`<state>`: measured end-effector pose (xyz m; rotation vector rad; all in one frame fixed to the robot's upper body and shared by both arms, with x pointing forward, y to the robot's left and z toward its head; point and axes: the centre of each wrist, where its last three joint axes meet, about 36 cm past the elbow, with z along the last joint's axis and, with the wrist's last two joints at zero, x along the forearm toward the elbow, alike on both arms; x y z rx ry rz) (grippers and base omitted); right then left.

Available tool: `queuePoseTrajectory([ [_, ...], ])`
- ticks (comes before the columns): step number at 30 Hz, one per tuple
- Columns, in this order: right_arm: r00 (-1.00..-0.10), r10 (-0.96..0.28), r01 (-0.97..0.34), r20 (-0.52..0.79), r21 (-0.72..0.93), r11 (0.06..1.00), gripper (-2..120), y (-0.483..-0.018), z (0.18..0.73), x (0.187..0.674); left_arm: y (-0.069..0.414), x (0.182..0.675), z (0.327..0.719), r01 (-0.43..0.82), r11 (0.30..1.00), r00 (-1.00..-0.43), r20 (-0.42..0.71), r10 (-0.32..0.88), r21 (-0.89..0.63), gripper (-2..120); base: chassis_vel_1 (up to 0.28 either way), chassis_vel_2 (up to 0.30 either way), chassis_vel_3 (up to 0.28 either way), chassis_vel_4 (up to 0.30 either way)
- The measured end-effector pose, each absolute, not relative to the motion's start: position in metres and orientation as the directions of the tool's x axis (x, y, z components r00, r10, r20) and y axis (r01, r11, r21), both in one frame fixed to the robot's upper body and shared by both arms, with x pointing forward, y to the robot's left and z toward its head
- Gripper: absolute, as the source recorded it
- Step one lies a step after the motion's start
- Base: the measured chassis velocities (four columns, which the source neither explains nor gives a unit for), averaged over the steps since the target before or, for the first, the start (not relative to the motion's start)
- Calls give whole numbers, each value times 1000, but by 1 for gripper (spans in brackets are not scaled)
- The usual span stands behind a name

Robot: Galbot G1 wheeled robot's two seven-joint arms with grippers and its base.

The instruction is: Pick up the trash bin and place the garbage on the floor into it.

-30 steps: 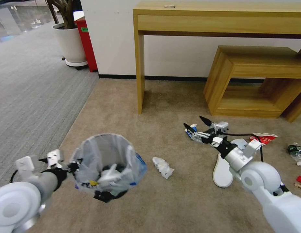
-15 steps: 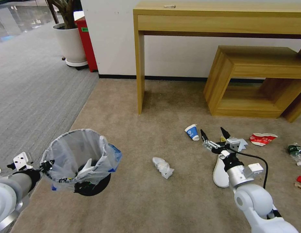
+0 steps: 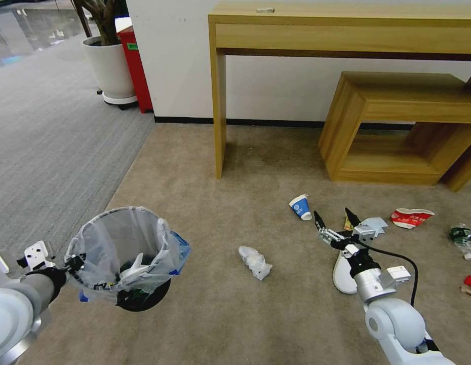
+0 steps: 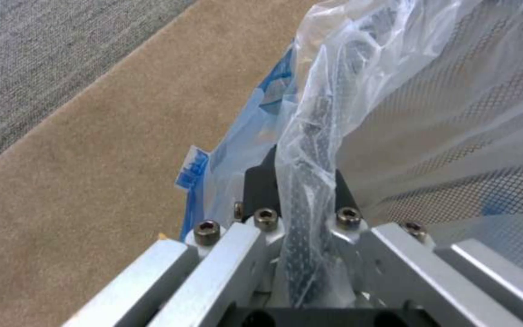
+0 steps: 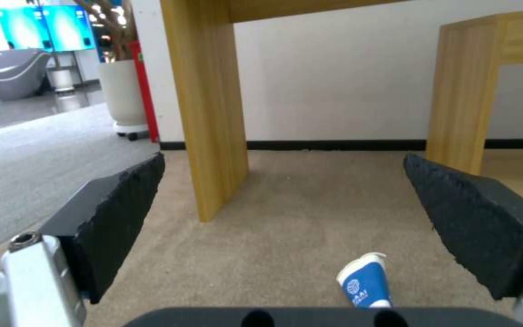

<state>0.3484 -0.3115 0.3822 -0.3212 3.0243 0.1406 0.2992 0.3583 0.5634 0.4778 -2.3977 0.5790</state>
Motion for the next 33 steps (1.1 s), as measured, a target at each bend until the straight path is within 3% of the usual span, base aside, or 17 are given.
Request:
queuePoseTrajectory([
  [27,-961,-245,-253,-129,47,966,100,-312,373,351,362,302,570,-443,849,-760,623,-185,-289,1,-52,55,54,-52],
  [33,-944,-327,-328,-30,11,945,100,-310,378,357,362,302,573,-435,853,-764,619,-182,-286,1,0,0,0,0],
])
